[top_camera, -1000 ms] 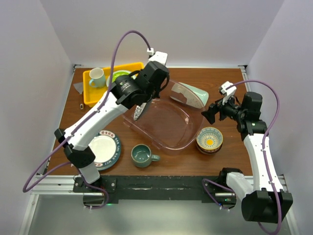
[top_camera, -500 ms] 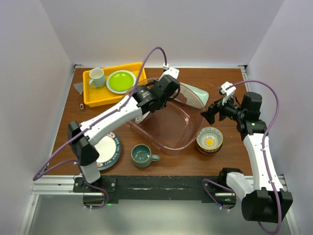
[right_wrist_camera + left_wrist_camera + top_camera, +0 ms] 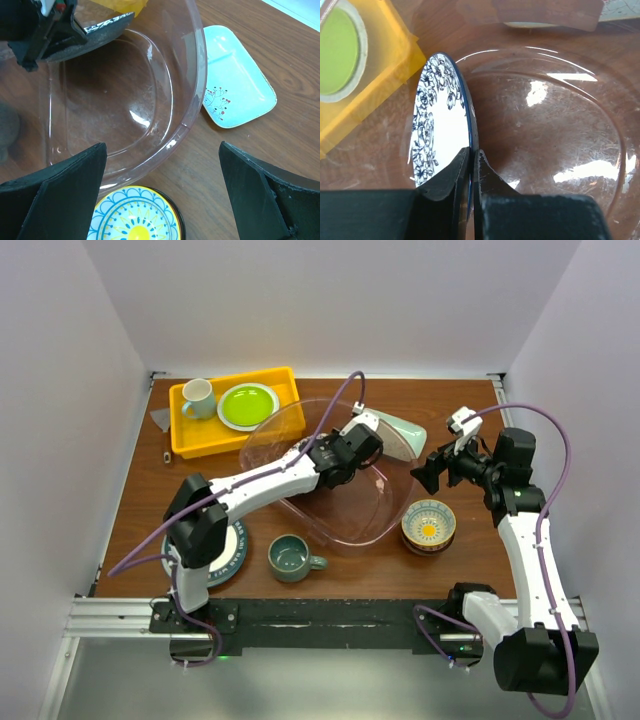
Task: Place the mixed dishes into the plastic bin
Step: Place the plate in the plastic bin.
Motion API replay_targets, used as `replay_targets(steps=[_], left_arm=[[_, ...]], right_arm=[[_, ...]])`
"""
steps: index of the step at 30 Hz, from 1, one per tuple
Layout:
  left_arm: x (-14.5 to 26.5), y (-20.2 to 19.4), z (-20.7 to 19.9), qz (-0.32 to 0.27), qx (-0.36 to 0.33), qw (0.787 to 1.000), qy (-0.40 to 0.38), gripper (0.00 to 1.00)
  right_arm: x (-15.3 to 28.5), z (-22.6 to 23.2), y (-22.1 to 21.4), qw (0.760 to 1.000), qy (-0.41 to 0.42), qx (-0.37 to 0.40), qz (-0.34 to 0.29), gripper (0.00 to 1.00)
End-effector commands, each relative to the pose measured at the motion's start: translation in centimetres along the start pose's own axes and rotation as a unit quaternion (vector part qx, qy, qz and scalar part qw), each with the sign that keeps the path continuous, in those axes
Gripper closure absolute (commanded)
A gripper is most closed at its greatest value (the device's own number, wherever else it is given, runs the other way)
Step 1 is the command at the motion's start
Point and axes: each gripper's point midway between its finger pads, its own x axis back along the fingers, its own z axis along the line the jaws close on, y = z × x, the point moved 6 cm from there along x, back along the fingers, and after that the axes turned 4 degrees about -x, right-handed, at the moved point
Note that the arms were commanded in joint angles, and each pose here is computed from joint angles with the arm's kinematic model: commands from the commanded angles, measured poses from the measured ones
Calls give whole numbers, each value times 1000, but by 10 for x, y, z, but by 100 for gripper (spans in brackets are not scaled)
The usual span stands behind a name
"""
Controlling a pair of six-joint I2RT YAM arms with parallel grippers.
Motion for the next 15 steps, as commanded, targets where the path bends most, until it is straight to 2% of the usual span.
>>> replay_targets(steps=[1,15], left_arm=[[-7,5,-2,-36,3,999,15,100],[-43,-47,-39,12,-10,999,-34,100]], right_arm=[[-3,-2,5,1000,-1,9,-10,2],[-3,-4,4,1000,-7,10,-8,2]])
